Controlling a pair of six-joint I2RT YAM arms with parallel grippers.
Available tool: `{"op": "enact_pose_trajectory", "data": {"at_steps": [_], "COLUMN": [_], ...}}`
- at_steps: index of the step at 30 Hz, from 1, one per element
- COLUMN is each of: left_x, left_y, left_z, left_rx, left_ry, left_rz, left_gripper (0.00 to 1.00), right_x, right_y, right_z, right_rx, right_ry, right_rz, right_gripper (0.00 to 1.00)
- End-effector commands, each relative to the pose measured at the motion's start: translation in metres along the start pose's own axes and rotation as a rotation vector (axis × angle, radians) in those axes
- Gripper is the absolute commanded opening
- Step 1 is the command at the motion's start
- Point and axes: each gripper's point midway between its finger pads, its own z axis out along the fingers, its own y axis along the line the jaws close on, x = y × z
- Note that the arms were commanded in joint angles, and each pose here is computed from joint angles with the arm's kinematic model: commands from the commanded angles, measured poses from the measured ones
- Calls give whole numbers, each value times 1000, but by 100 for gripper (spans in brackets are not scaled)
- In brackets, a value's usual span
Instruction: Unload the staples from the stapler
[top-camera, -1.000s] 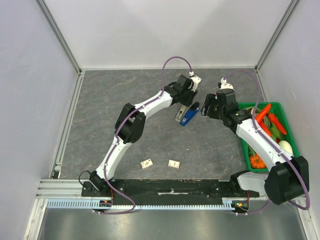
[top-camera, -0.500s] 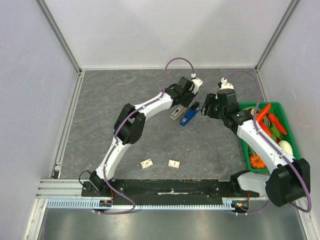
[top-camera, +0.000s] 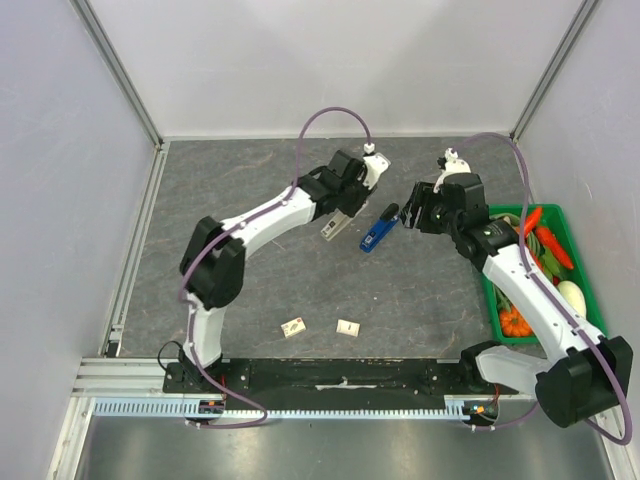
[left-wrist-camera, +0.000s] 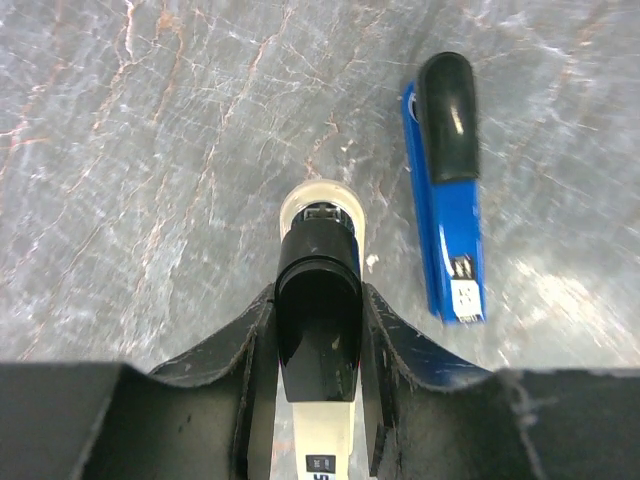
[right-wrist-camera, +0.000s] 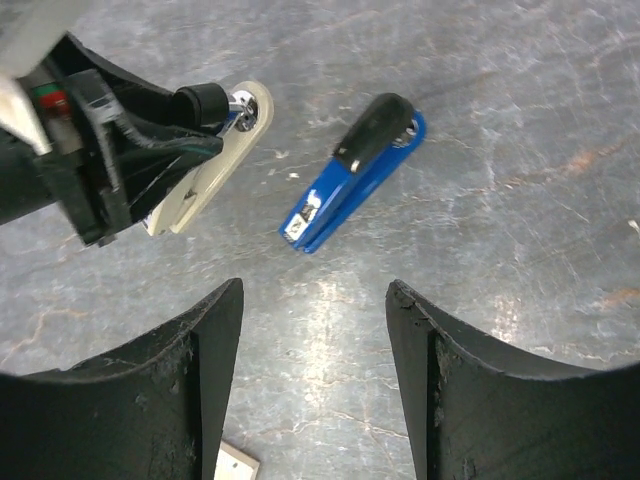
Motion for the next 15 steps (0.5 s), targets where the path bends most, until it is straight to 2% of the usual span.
{"op": "enact_pose_trajectory", "data": {"at_steps": [1, 5, 10, 15], "left_x": [-57, -51, -36, -22], "left_y": [-5, -37, -82, -103], "left_z": [-84, -125, -186, -247], "left_rx": [69, 252, 517, 645], "left_ry": [-208, -216, -240, -286], "left_rz": [17, 15, -3, -26], "left_gripper": [2, 2, 2, 2], "right_x": [-25, -25, -25, -30], "right_y": [34, 52, 93, 126], "right_z": [-29, -47, -73, -112], "right_rx": [-153, -246, -442, -629], "right_ry": [-35, -28, -14, -40], "right_rz": [-79, -134, -212, -328], "right_gripper": [67, 68, 68, 68]}}
